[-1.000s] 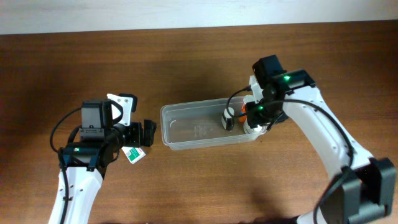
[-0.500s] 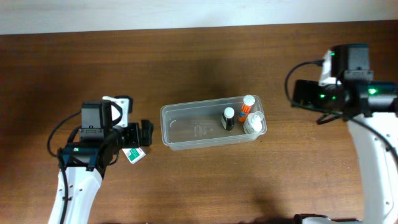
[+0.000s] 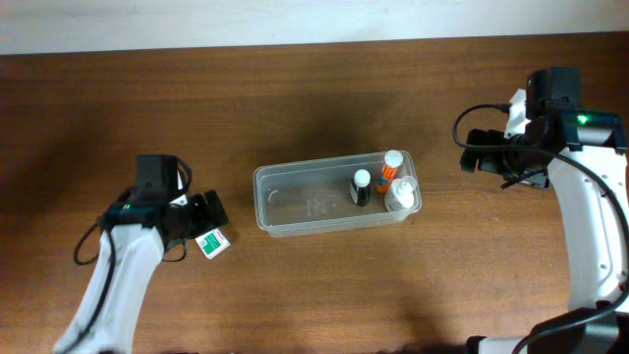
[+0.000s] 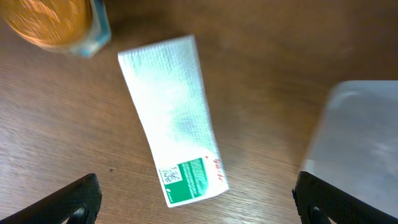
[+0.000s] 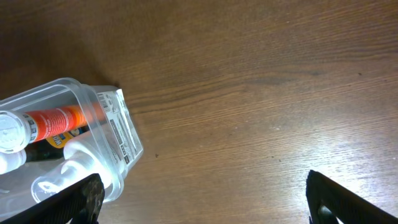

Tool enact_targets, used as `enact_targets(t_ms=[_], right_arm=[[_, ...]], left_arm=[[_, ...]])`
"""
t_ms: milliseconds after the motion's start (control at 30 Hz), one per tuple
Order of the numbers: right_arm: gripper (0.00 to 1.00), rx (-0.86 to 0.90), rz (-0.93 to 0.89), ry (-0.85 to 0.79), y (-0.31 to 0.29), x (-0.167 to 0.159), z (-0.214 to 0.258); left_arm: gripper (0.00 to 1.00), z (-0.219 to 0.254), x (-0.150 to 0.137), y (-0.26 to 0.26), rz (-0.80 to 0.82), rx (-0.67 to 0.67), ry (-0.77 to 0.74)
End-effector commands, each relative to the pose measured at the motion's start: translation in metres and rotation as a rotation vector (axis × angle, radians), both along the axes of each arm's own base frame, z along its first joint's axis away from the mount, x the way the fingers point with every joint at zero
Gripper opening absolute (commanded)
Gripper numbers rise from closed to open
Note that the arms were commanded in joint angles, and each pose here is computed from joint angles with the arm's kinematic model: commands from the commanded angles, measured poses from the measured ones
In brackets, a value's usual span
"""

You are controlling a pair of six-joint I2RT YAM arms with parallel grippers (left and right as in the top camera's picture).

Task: Pack container
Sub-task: 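Grasp the white-green medicine box with the left gripper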

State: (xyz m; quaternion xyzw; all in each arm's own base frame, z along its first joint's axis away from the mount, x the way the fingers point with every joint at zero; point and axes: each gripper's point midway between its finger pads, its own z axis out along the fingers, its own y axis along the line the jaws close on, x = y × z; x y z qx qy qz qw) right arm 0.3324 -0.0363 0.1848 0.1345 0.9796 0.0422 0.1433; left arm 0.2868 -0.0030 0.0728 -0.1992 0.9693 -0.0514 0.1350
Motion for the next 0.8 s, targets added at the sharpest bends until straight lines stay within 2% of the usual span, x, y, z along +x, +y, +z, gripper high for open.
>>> enact_targets(t_ms=[0,167,333,433,500,600,767], right_arm=[[0.96,0.014,0.011,0.011,0.004,-0.001,-0.004],[0.96,0.014,0.011,0.012,0.004,-0.001,-0.004],[0.96,0.014,0.011,0.012,0.004,-0.001,-0.004],[0.95,0.014,0.011,0.013,0.004,-0.001,-0.004],[0.96,0.014,0.011,0.013,0.004,-0.001,-0.004],[0.96,0.015,0.011,0.015,0.004,-0.002,-0.004],[0.96,0.014,0.011,0.015,0.004,-0.002,-0.004]], left_arm=[[0.99,-0.021,0.002,0.003,0.072,-0.004,0.079],[0.99,-0.049,0.000,0.003,0.083,-0.005,0.165],[0.99,-0.061,0.005,0.004,0.087,-0.005,0.173],[0.91,-0.064,0.010,0.004,0.087,-0.005,0.159],[0.89,-0.066,0.013,0.004,0.087,-0.006,0.152],[0.72,-0.066,0.014,0.004,0.087,-0.006,0.149],[0.50,-0.066,0.014,0.004,0.087,-0.006,0.149]])
